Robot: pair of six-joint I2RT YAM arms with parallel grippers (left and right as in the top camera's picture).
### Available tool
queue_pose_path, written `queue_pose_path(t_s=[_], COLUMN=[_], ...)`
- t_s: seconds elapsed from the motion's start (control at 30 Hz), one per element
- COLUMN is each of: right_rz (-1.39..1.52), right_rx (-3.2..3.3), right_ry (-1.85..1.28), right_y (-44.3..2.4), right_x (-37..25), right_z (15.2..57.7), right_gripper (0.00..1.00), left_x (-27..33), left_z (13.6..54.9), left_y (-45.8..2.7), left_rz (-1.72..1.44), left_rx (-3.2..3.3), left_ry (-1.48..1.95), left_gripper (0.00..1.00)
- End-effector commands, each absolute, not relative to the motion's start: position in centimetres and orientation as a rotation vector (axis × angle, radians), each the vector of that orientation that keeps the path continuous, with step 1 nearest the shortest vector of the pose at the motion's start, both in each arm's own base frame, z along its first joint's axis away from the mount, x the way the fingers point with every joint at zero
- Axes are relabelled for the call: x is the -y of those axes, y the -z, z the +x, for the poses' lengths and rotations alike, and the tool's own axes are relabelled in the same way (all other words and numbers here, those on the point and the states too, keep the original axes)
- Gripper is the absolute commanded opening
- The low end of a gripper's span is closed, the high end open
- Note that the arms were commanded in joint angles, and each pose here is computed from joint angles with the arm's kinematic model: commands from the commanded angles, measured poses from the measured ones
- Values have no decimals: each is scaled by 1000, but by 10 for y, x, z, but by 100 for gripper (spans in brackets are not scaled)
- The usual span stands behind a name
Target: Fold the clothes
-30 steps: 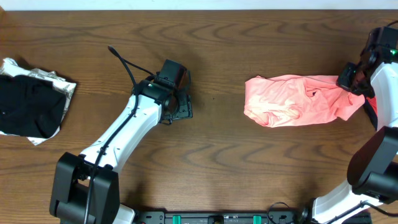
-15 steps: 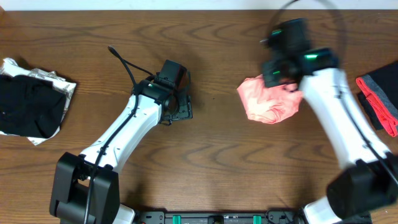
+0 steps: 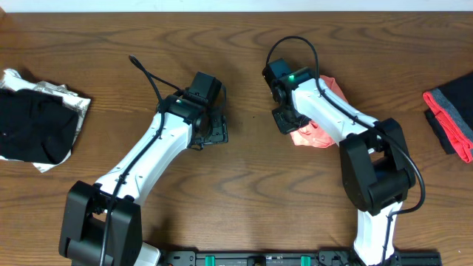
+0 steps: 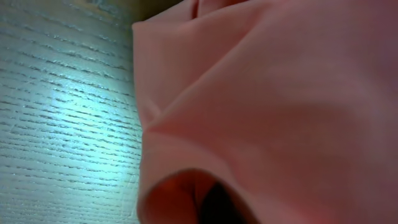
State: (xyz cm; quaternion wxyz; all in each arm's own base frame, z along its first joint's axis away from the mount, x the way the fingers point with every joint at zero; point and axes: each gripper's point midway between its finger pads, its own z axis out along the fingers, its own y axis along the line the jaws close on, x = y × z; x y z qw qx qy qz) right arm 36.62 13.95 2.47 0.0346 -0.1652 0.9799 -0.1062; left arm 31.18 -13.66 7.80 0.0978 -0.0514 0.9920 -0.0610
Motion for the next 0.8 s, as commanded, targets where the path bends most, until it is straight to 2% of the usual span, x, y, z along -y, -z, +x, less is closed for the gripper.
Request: queue_pose_path(t_s=[0.0,0.3,0.33,0.4,0.43,0.67,0.77], right_rz=[-486,-466,-458,-447,-444,-519,-365], right_rx=[-3001,-2931,-2911,-2883,-2872,-2841,-2812], right_ry=[371,330,317,293,273,135,251], right_y=[-34,-73,-82,-96,-103,-130,-135], right_x=[-135,-136,-136,-136,-137,-148,-128], right_z=[365,367,367,367,365,353,365], right_gripper=[6,9,12,31,37,42,45], left_x=[135,136,136,136,136,136,136], left_z=[310,312,312,312,312,312,312], left_y=[-75,-76,-76,-76,-76,-76,-76], left_rz=[-131,-130,-130,-130,-130,-130,-130], left_rx=[-2946,-2938,-2938,-2938,-2938,-2939,-2939], left_ry=[171,176,176,176,176,176,176], left_gripper=[72,72,72,72,72,72,72])
